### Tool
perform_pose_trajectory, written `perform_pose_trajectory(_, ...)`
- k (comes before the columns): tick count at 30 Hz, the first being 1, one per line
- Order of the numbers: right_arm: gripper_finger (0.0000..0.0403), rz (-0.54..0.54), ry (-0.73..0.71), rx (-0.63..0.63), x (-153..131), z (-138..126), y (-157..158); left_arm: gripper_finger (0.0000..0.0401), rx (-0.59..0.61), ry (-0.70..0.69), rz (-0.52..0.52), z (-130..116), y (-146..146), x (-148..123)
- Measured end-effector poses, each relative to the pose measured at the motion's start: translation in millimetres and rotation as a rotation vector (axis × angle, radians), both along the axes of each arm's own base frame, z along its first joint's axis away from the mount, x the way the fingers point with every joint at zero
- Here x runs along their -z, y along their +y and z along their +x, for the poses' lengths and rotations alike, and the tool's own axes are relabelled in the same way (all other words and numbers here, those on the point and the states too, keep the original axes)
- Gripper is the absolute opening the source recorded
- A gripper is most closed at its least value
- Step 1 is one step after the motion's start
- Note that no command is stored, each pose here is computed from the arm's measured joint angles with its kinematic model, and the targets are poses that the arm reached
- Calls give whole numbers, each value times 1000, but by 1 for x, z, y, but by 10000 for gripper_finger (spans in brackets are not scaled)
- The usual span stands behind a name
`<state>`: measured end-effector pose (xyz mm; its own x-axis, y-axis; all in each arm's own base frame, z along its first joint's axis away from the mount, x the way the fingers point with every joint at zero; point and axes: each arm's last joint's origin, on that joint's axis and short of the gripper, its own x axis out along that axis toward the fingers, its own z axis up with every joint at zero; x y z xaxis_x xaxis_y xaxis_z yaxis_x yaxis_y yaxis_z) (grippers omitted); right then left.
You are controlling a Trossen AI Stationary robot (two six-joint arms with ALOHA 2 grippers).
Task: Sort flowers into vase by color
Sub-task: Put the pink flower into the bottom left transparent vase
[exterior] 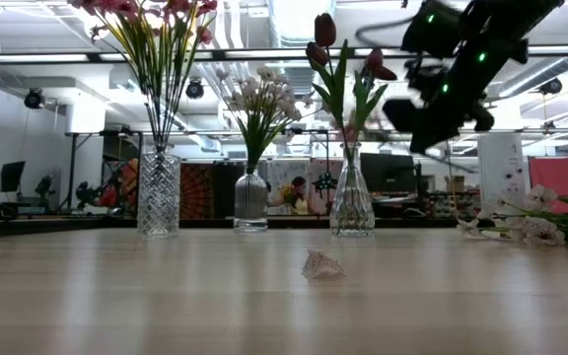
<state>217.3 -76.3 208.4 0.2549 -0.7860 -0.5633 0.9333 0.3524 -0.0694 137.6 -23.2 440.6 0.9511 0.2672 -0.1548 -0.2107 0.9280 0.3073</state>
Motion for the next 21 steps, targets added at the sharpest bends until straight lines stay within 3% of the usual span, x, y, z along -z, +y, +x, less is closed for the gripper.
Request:
perform_pose_trajectory(7,13,-161,-115,-3,-42,-19,3,237,1,-9,-1,6,-2,0)
perform_pose_trajectory(21,13,-542,-279,-130,-110,-26,10,237,1,-34,-6,8,-2,-3)
